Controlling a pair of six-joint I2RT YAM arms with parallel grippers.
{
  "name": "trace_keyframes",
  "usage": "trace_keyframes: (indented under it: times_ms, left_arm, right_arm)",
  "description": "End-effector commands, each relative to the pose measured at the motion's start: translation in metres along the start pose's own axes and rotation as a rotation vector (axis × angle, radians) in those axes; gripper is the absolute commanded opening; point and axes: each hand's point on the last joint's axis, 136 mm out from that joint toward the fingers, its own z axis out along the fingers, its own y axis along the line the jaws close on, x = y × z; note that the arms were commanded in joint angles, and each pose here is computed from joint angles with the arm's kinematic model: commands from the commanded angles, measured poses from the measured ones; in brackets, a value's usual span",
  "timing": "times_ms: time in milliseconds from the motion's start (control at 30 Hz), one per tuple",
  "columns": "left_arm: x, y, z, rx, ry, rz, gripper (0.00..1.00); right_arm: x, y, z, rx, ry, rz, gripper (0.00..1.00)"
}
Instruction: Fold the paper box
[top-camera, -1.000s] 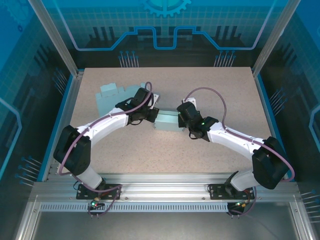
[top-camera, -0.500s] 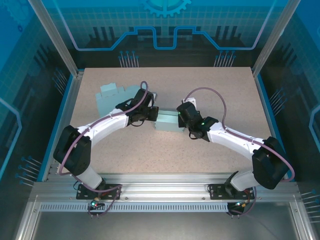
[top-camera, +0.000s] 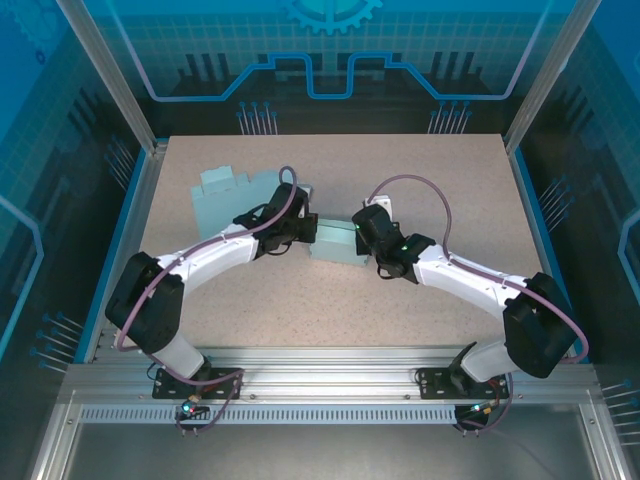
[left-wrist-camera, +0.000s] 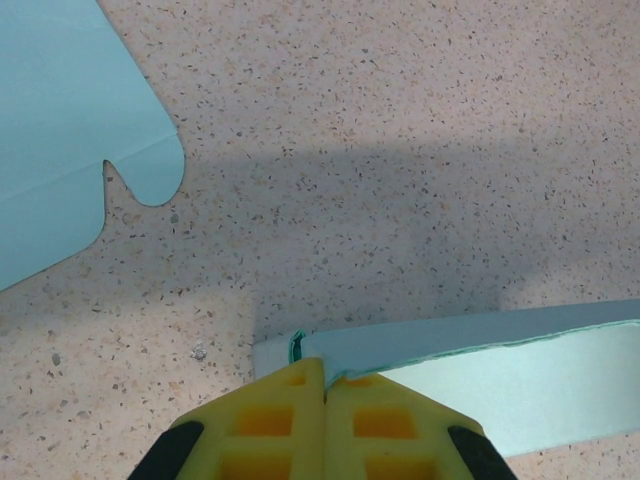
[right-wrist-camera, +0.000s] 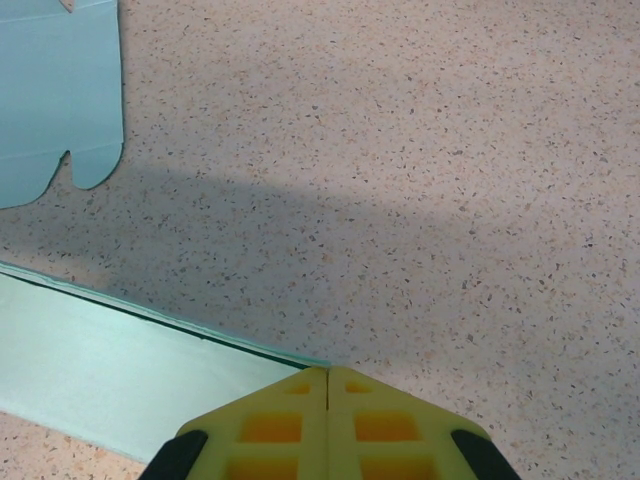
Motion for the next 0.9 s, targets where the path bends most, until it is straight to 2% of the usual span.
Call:
trace_keyframes:
  times_ms: [0, 367, 867]
  left_arm:
    - [0.042, 0.016, 0.004, -0.061, 0.122, 0.007, 0.00]
    - [0.052, 0.023, 0.007, -0.072, 0.105, 0.001, 0.00]
    - [0.057, 0.013, 0.008, -0.084, 0.058, 0.003, 0.00]
  right_arm:
    - [0.027, 0.009, 0.003, -0.025, 0.079, -0.043, 0.07]
    - [0.034, 0.012, 0.005, -0.038, 0.087, -0.004, 0.07]
    - [0.006, 0.033, 0.003, -0.051, 0.028, 0.076, 0.07]
